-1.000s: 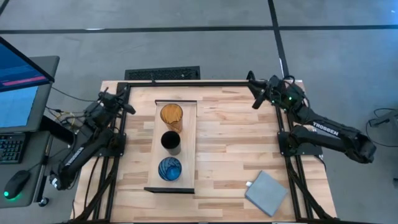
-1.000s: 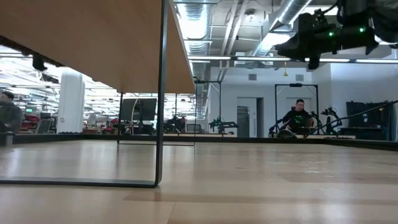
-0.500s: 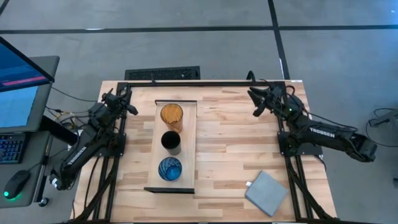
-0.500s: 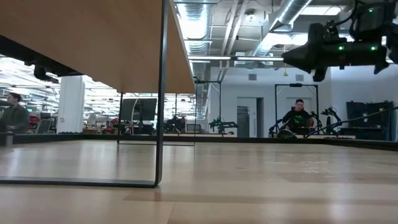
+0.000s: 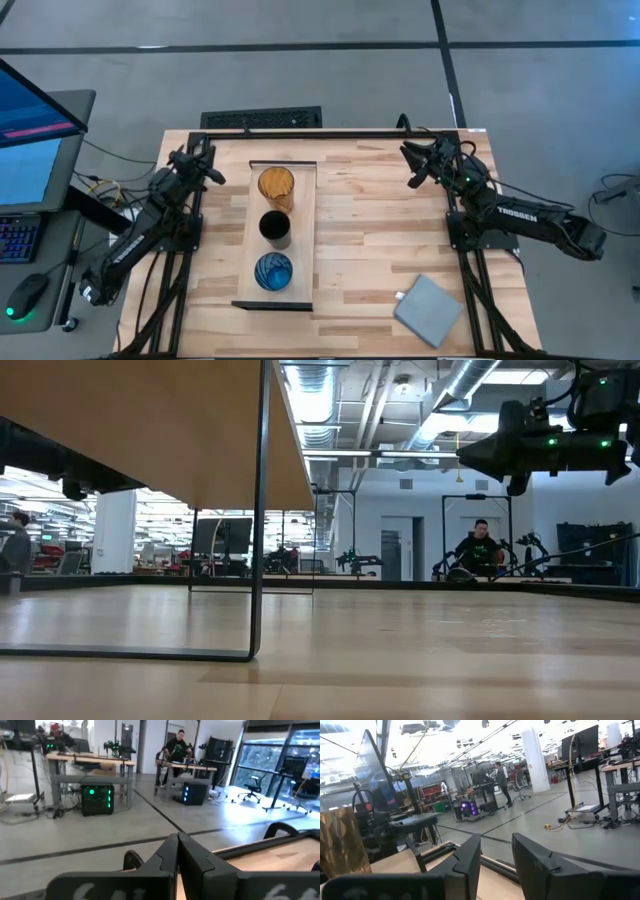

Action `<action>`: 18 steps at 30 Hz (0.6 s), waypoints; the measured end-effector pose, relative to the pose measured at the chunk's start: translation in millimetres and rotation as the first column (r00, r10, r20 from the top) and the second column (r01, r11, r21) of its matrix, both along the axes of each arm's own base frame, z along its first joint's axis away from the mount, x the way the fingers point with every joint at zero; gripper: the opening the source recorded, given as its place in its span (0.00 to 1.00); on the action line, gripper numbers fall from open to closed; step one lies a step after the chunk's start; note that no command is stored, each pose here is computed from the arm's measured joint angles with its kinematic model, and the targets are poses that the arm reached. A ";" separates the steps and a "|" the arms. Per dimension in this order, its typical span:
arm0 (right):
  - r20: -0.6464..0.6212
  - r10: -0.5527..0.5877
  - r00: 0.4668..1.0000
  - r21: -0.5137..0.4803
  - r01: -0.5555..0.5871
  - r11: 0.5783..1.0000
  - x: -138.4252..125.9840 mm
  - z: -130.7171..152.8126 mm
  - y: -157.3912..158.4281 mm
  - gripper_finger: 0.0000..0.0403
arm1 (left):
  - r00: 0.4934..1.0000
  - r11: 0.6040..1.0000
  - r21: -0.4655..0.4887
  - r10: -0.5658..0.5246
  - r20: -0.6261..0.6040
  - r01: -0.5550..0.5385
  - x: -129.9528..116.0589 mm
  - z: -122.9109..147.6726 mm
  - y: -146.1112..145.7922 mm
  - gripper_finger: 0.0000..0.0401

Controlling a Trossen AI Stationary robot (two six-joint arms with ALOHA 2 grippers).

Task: Stack small to large cups/mugs on shelf
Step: Return to Home Position

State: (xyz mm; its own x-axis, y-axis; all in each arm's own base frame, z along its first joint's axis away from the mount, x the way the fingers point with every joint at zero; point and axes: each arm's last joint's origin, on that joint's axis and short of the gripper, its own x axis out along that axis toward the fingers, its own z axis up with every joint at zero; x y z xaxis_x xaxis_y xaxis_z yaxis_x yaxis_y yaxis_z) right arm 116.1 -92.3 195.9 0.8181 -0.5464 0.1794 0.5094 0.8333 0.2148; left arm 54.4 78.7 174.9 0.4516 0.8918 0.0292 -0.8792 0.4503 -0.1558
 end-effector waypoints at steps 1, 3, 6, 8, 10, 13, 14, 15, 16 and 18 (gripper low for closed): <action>-0.001 0.000 1.000 0.000 0.000 1.000 0.0 -0.1 0.0 0.33 | 1.000 1.000 0.011 -0.004 -0.009 0.004 0.3 -0.5 0.1 0.00; -0.004 0.002 1.000 0.003 -0.001 1.000 0.1 -0.4 0.0 0.33 | 1.000 1.000 0.014 -0.004 -0.018 0.004 0.2 -0.8 0.0 0.00; -0.025 0.002 1.000 0.020 -0.002 1.000 0.5 -3.1 -0.3 0.33 | 0.999 1.000 0.010 -0.029 -0.032 0.029 0.8 -1.4 -0.3 0.00; -0.046 0.003 0.999 0.037 -0.001 0.999 0.8 -5.7 -0.5 0.33 | 0.998 0.999 0.010 -0.047 -0.036 0.047 1.3 -1.6 -0.5 0.00; -0.080 0.005 0.997 0.067 0.001 0.998 1.1 -10.1 -0.8 0.33 | 0.998 0.999 0.015 -0.049 -0.049 0.050 1.3 -1.8 -0.6 0.00; -0.127 0.013 0.992 0.111 0.001 0.994 1.7 -16.2 -0.6 0.33 | 0.997 0.999 0.018 -0.050 -0.057 0.051 1.4 -1.9 -0.6 0.00; -0.139 0.016 0.990 0.122 0.001 0.993 1.8 -17.8 -0.4 0.33 | 0.997 0.999 0.019 -0.050 -0.059 0.051 1.4 -1.9 -0.6 0.00; -0.152 0.019 0.988 0.135 0.002 0.991 1.9 -19.7 -0.3 0.33 | 0.997 0.998 0.021 -0.050 -0.064 0.051 1.4 -1.9 -0.6 0.00; -0.165 0.023 0.986 0.160 0.004 0.987 1.8 -22.1 -0.2 0.33 | 0.996 0.998 0.024 -0.050 -0.070 0.051 1.4 -1.9 -0.6 0.00; -0.190 0.032 0.981 0.200 0.007 0.980 1.9 -26.4 0.4 0.33 | 0.996 0.998 0.025 -0.054 -0.074 0.056 1.5 -2.0 -0.6 0.00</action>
State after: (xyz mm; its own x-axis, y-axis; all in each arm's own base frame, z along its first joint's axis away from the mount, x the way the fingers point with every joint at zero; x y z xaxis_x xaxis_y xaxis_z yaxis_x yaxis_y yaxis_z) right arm 118.0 -91.9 169.4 0.8337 -0.5444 -0.0927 0.5468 0.7903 0.2766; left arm 55.9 78.0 172.9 0.5015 0.8650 0.0179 -0.8618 0.5012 -0.0786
